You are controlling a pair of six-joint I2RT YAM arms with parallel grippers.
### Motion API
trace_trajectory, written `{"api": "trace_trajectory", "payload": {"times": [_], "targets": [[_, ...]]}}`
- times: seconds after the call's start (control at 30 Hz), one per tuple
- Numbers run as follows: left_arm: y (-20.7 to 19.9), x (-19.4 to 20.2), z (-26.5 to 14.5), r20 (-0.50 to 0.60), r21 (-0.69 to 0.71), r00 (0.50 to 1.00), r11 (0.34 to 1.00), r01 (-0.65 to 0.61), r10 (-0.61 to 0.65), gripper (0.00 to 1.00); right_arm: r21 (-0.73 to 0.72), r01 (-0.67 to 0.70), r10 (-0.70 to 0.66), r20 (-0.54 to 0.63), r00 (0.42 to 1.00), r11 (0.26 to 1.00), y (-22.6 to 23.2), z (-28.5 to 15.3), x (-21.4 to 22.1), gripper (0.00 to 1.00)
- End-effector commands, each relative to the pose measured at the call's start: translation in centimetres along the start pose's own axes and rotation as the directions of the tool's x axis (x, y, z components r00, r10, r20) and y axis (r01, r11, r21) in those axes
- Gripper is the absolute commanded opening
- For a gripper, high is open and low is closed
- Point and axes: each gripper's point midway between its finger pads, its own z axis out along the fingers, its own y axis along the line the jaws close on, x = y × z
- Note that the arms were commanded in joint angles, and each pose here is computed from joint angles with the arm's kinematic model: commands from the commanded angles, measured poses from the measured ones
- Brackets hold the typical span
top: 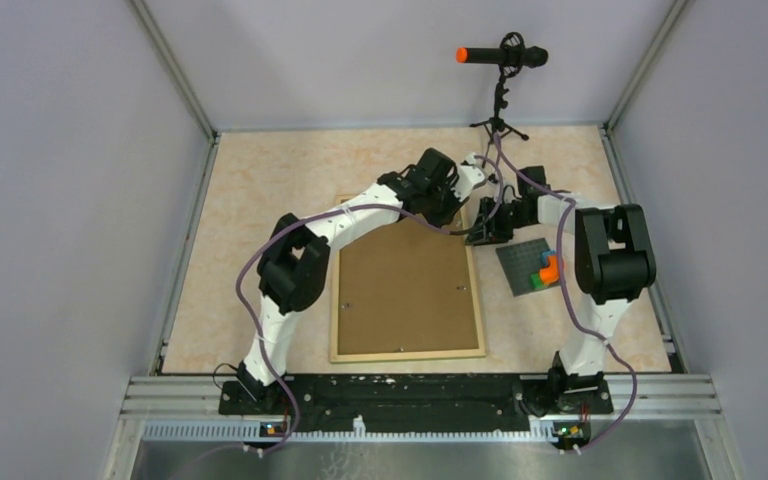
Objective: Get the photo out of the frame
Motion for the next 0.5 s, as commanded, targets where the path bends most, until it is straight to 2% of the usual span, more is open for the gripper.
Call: {"api": "trace_trajectory", "payload": {"times": [0.0, 0.47], "targets": [[0.0, -1.7, 0.3, 0.038, -0.003, 0.999, 1.0, 0.005, -0.005, 0.0, -0.02, 0.012, -0.012, 0.023, 1.0, 1.0, 0.1, 0.2, -0.9, 0.35], [0.5, -0.3, 1.8, -0.01, -0.024, 1.0, 1.0, 0.007, -0.007, 0.0, -0.016, 0.003, -0.003, 0.01, 1.0, 1.0, -0.2, 0.5, -0.5, 0.33]]}}
